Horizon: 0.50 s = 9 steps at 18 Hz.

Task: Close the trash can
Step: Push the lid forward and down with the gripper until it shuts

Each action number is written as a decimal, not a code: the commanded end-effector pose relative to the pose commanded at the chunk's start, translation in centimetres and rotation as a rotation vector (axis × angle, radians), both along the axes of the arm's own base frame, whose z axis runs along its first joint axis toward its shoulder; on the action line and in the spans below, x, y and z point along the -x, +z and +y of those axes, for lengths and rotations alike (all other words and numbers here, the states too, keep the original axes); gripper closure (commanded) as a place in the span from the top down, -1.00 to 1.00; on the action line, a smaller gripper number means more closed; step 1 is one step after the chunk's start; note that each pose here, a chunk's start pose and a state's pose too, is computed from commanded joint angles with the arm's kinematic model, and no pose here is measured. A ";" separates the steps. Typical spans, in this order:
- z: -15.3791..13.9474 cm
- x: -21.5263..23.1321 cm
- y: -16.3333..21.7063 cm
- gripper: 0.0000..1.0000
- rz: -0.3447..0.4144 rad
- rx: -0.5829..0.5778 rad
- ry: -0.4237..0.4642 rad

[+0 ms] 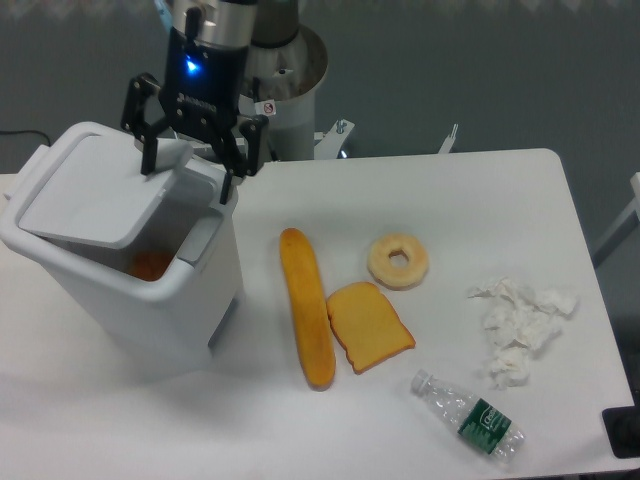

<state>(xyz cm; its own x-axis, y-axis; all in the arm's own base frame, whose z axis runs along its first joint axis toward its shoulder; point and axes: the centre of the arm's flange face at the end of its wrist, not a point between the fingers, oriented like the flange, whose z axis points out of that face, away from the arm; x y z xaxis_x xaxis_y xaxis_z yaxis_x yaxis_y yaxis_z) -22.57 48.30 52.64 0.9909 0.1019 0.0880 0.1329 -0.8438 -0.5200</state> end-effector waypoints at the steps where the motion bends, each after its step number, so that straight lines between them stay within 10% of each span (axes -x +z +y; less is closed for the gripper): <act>1: 0.3 0.3 -0.4 1.00 -0.001 0.001 0.000; 9: 1.5 1.5 -2.8 1.00 -0.020 0.029 0.002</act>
